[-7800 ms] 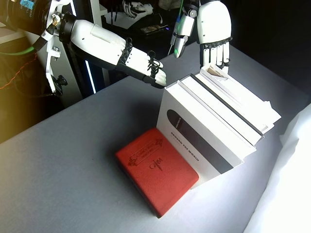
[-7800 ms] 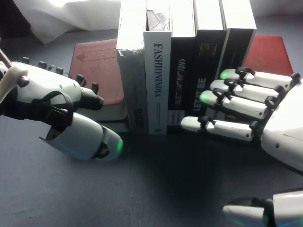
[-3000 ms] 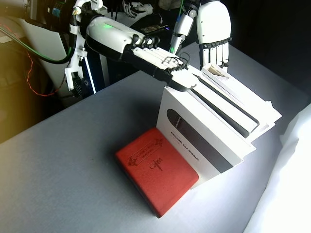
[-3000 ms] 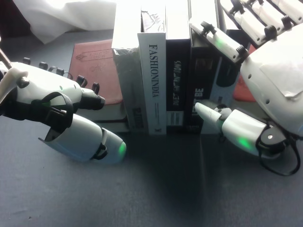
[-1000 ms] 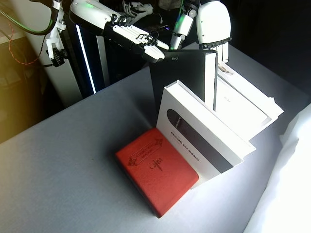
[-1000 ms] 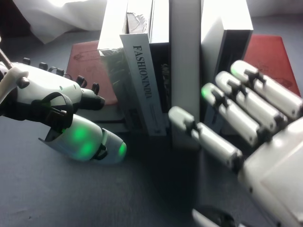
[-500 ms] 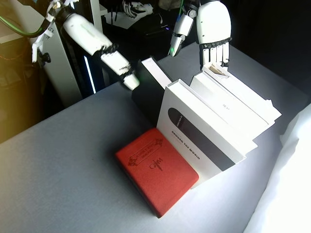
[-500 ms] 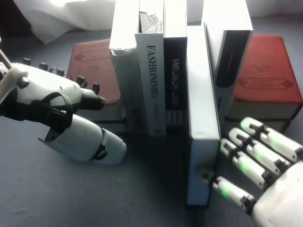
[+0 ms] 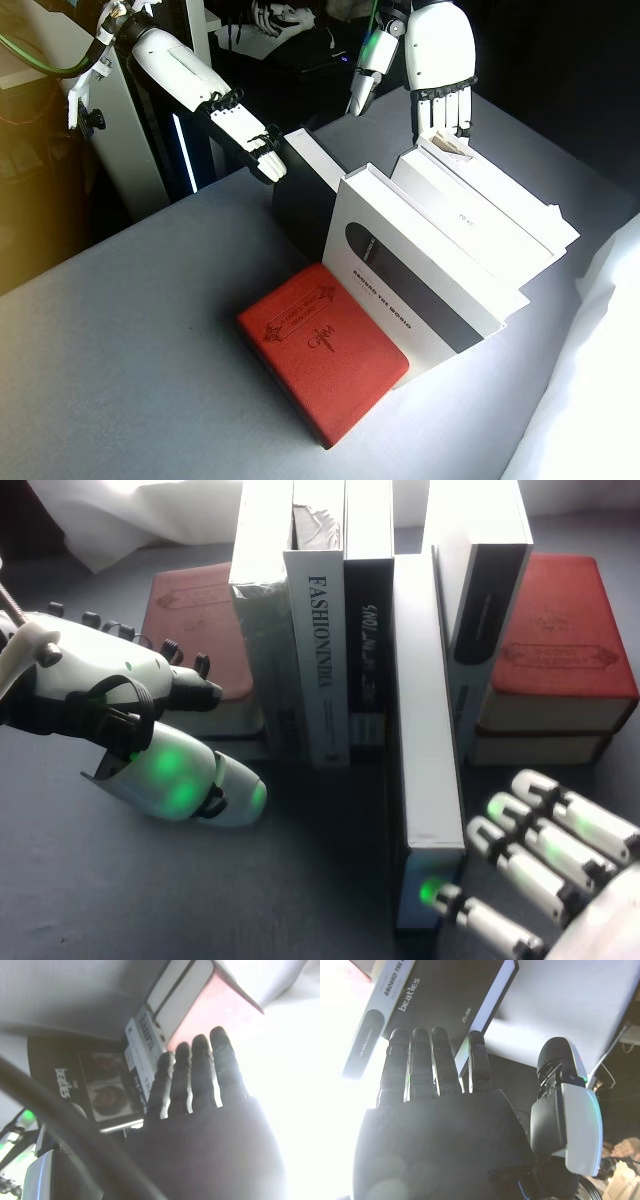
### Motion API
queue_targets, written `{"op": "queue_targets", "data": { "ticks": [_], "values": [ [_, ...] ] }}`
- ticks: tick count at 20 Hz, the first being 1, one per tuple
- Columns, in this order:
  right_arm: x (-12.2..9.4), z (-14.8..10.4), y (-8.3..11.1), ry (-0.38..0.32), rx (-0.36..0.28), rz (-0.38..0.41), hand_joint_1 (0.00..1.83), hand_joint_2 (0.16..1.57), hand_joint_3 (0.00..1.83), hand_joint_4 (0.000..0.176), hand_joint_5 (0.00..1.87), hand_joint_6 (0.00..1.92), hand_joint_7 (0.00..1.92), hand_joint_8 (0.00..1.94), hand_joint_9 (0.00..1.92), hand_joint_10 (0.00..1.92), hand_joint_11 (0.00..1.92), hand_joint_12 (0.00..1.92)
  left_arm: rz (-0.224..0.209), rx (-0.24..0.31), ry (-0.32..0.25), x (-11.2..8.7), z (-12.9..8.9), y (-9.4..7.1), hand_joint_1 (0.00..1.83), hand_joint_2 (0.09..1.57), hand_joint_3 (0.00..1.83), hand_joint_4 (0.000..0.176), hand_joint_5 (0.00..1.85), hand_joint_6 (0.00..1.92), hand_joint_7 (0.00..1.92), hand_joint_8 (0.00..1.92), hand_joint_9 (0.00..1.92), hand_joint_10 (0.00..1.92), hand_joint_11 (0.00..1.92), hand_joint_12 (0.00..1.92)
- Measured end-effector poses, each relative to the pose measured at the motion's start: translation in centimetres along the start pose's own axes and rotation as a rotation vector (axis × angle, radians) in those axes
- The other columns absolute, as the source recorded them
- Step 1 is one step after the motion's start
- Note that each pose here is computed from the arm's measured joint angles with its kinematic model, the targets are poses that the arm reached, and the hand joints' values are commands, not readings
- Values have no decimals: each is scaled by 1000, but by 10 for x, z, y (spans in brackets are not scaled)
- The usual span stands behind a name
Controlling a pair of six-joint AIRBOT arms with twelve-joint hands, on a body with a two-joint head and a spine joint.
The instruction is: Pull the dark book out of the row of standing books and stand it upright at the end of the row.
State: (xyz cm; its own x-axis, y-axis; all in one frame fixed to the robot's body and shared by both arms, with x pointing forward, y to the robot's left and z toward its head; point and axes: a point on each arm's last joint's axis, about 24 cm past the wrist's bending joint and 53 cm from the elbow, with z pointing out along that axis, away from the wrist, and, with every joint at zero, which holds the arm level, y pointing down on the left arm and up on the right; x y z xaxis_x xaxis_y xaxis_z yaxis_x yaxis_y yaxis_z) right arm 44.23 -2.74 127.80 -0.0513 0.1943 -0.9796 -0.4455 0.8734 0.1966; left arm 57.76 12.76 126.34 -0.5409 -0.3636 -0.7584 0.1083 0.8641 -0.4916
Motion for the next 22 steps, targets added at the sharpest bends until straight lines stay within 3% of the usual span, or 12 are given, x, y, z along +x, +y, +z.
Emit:
{"op": "queue_targets", "data": {
  "ticks": [9,14,22],
  "values": [
    [-9,-15,12,-13,-24,20,0,1138,0,0,48,6,16,2,0,0,0,0,0,0,0,0,0,0,0,1137,2,0,76,4,90,6,65,6,14,149],
    [-37,-16,13,-117,-22,11,0,1136,0,0,59,8,30,6,0,0,0,0,0,0,0,0,0,0,0,1134,0,0,75,4,88,4,67,5,12,156],
    [-63,-14,12,-207,-24,41,0,1148,3,0,87,16,57,11,0,0,0,0,1,0,-1,0,0,0,0,1135,0,0,81,4,102,7,77,6,8,167]
  ]
}}
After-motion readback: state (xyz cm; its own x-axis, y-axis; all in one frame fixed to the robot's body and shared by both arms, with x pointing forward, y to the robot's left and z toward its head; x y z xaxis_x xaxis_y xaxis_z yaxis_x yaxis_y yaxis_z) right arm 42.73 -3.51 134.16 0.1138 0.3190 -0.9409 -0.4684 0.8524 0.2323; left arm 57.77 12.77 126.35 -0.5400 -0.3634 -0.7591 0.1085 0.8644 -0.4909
